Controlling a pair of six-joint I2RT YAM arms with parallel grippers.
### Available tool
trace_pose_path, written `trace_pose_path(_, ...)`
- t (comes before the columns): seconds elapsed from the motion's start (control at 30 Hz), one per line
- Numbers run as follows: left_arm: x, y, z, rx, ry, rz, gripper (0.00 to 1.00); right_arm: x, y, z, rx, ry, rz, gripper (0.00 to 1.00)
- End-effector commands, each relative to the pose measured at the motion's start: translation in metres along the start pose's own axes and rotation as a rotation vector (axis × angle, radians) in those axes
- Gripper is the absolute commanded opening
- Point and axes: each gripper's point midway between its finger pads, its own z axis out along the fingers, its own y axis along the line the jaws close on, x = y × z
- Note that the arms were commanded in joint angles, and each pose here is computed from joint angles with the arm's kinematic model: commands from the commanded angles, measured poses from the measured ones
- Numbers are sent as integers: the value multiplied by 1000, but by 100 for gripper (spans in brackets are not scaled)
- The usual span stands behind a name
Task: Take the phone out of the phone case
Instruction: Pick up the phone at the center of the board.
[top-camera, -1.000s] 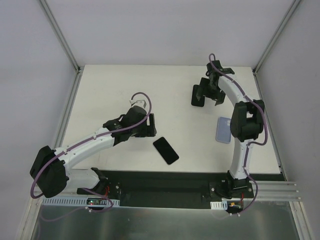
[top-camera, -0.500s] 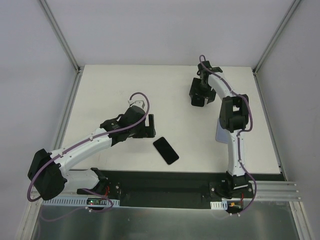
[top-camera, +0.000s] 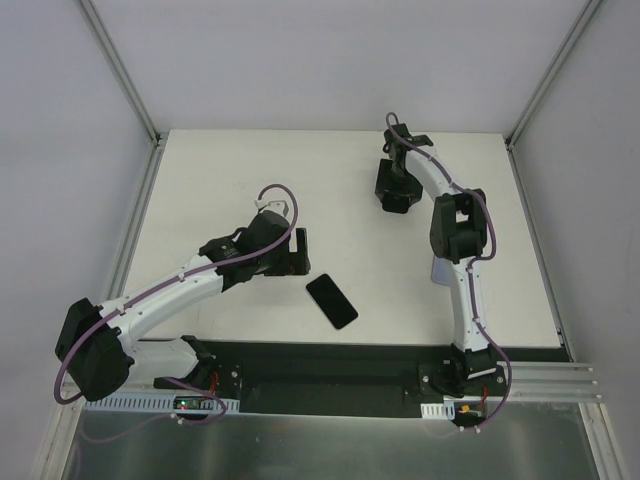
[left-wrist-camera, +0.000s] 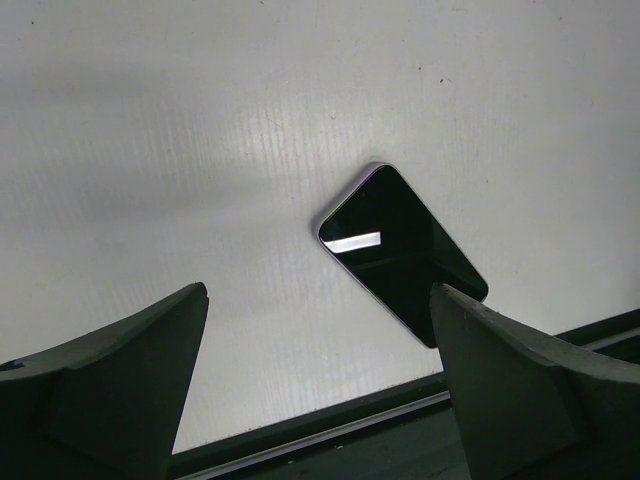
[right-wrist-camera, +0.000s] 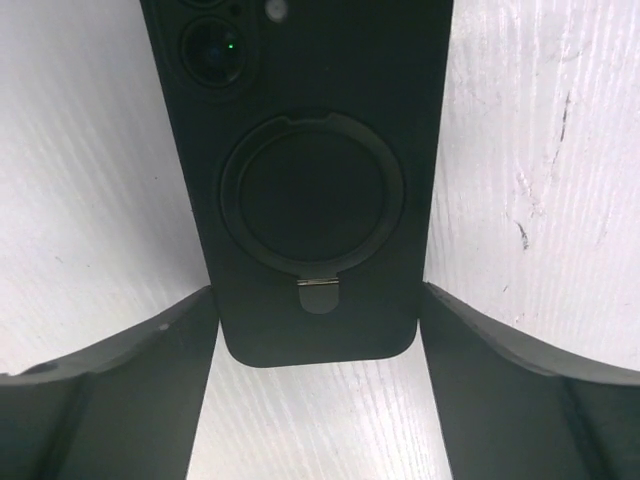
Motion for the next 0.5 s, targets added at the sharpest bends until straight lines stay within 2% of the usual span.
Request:
trace_pose_path(0.0, -11, -4, -9, 8, -22, -18, 92, 22, -3, 8, 16, 74, -38, 72)
trace_pose_path(0.03, -12, -4, -9, 10, -24, -19, 92, 23, 0, 8, -3, 70, -30, 62)
trace_pose_path(0.1, -12, -4, -9, 7, -22, -21, 92, 29, 5, 3, -53, 67, -12, 53)
trace_pose_path(0.17, -12, -3, -7, 2, -18, -24, 96, 27, 11, -14, -108, 34, 7, 50)
trace_pose_path(0.3, -2, 7, 8, -17, 64, -78, 96, 39, 15, -31, -195, 6, 39, 44)
trace_pose_path(0.47, -4, 5, 17, 7, 123, -125, 96, 78, 13, -50, -276, 56, 57, 42)
